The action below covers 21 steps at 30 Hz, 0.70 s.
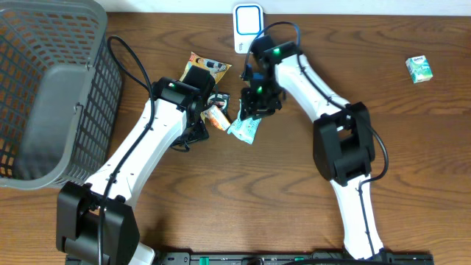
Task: Scan the item barcode
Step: 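Reach the right gripper to the light green pack and grasp it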
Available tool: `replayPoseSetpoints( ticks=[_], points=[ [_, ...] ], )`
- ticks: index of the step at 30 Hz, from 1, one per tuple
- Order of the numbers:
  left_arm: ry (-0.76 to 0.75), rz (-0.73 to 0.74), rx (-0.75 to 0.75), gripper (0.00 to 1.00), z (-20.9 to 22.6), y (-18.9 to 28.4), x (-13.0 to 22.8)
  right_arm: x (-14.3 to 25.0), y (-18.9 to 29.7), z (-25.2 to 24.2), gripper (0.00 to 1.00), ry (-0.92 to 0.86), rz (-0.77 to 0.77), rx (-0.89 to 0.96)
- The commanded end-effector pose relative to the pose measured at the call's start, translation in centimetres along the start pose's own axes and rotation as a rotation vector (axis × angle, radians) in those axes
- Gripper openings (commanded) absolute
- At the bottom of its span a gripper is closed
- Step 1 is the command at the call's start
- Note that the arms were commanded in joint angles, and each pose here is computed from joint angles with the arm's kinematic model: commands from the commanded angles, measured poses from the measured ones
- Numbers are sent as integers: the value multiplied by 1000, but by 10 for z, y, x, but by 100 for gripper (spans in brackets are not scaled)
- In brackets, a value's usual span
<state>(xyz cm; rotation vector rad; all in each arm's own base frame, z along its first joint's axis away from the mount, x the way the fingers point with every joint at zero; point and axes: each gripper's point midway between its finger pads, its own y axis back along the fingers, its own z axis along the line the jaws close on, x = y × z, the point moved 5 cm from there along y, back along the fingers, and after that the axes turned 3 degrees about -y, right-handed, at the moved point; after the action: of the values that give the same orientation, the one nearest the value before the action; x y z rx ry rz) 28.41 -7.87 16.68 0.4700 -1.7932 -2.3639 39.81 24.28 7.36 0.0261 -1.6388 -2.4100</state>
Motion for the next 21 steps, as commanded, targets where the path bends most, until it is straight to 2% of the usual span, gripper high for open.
replayPoseSetpoints(
  ticks=[1, 5, 12, 16, 21],
  points=[
    [10, -5, -17, 98, 4, 0, 0, 2, 5, -8, 33, -82, -68, 207],
    [9, -5, -17, 98, 4, 0, 0, 1, 14, -28, 35, -141, -135, 432],
    [10, -5, -17, 98, 4, 0, 0, -1, 52, -50, 36, -181, -167, 565],
    [10, -5, -17, 98, 4, 0, 0, 0, 55, -34, 37, -180, -131, 431],
    [9, -5, -17, 98, 4, 0, 0, -4, 42, 5, 40, -50, -99, 167]
  ],
)
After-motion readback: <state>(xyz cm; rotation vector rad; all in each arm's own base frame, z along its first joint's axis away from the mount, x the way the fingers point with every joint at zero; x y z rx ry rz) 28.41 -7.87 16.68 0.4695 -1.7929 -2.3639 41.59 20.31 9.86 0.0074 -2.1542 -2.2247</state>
